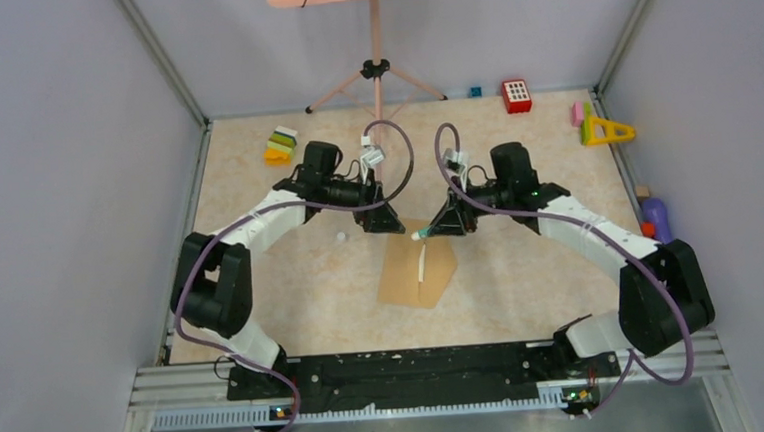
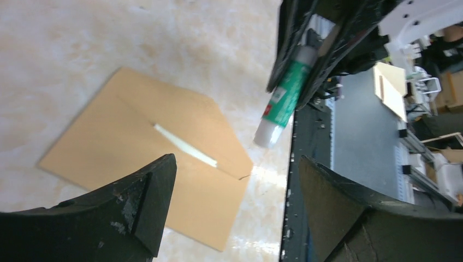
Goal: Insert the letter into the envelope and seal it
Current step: Paint the envelope at the center of the board.
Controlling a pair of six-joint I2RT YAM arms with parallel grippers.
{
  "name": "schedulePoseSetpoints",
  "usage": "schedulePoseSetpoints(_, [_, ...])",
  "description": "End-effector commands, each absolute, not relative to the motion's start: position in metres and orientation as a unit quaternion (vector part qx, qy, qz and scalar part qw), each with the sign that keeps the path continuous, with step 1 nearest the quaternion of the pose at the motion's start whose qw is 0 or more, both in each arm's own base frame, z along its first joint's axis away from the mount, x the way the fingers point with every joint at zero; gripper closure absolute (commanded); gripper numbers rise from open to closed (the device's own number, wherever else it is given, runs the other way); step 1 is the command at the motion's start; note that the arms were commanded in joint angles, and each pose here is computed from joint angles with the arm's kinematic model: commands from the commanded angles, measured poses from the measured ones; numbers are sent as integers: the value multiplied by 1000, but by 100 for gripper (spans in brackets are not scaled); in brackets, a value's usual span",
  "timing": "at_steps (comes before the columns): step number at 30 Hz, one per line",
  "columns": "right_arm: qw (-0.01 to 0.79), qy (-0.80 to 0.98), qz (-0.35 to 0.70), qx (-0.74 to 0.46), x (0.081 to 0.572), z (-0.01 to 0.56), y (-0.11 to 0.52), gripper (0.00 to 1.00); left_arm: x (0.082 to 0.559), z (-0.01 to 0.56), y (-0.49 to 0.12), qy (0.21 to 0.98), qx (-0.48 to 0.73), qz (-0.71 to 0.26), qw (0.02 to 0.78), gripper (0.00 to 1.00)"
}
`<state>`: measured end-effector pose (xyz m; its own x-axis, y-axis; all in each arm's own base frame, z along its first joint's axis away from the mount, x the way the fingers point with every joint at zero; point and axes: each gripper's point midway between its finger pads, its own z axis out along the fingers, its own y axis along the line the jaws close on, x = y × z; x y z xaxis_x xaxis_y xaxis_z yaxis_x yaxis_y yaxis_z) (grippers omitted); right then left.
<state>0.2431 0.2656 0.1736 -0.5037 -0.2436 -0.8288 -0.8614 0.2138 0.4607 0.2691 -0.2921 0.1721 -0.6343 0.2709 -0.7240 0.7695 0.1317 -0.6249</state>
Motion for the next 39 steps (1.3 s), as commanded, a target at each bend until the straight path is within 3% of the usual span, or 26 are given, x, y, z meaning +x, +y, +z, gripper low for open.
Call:
schedulePoseSetpoints(1, [384, 705, 390, -451, 262, 189, 251, 100, 279, 153, -281, 741, 372, -499, 250, 17])
schedulePoseSetpoints(9, [419, 677, 273, -540, 273, 180, 252, 100, 293, 120, -281, 781, 339, -473, 229, 71])
schedulePoseSetpoints(15, [406, 655, 241, -589, 268, 163, 266, 100, 303, 90, -280, 816, 321, -434, 207, 99])
schedulePoseSetpoints(25, [355, 625, 178, -673, 252, 128, 285, 100, 312, 41, -283, 858, 301, -394, 135, 100])
schedulePoseSetpoints(39, [262, 627, 136, -721, 254, 99, 293, 100, 318, 6, -275, 896, 261, -341, 113, 100])
